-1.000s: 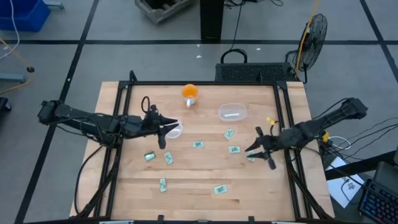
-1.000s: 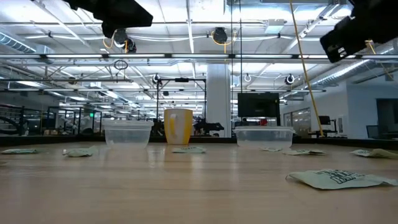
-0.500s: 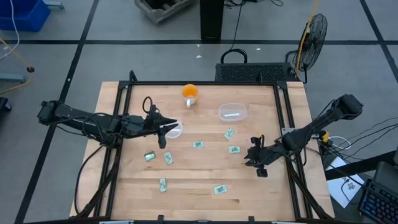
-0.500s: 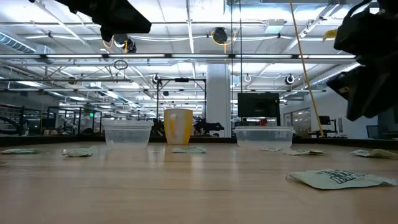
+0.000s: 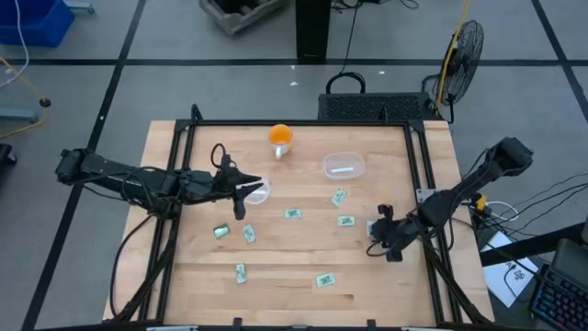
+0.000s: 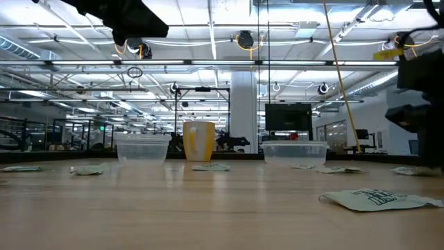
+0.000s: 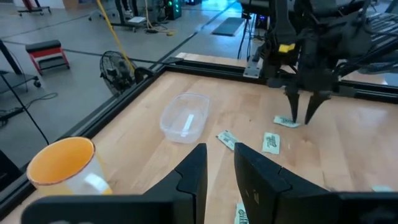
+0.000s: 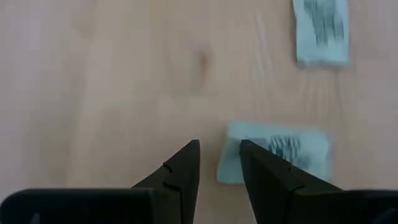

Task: Pick and place Stevia / Truvia into bins
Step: Put the white stevia packet into the right transparent container

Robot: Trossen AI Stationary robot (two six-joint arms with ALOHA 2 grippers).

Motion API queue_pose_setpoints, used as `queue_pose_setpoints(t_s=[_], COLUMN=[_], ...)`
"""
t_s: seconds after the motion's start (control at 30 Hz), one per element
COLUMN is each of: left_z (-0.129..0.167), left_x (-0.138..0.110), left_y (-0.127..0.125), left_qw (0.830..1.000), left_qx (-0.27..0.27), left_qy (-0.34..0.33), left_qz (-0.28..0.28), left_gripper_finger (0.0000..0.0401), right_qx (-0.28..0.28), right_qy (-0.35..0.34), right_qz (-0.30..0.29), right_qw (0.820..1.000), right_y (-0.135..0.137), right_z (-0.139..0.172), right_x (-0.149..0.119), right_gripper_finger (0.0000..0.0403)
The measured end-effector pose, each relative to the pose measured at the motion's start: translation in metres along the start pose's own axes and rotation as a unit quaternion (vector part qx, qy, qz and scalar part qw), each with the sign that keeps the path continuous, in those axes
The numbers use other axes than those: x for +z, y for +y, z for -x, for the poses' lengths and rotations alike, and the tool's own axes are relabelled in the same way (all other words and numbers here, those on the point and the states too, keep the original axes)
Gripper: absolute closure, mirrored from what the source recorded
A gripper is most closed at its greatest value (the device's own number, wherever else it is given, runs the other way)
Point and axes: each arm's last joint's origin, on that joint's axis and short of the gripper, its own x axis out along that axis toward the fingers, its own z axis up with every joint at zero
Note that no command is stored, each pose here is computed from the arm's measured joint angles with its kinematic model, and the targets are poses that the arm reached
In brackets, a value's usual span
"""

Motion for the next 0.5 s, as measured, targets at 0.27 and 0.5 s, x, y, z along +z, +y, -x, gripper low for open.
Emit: queue_pose_setpoints(t_s=[0.27,0.5], left_z=[0.0000,0.0000], left_x=[-0.0001,-0.0002], left_y=[0.0000,0.0000], left_qw=[1.000,1.000], left_qx=[0.000,0.000], left_qy=[0.000,0.000], left_qz=[-0.011,-0.024], left_gripper_finger=[0.0316,0.0316], right_qx=[-0.048,-0.060], right_qy=[-0.038,-0.040], right_qz=[0.043,0.044], right_qw=[0.997,0.996], right_y=[-0.0002,-0.0011], right_z=[-0.0009,-0.0009], right_x=[0.0011,0.0007], right_gripper_finger=[0.0294,0.0294])
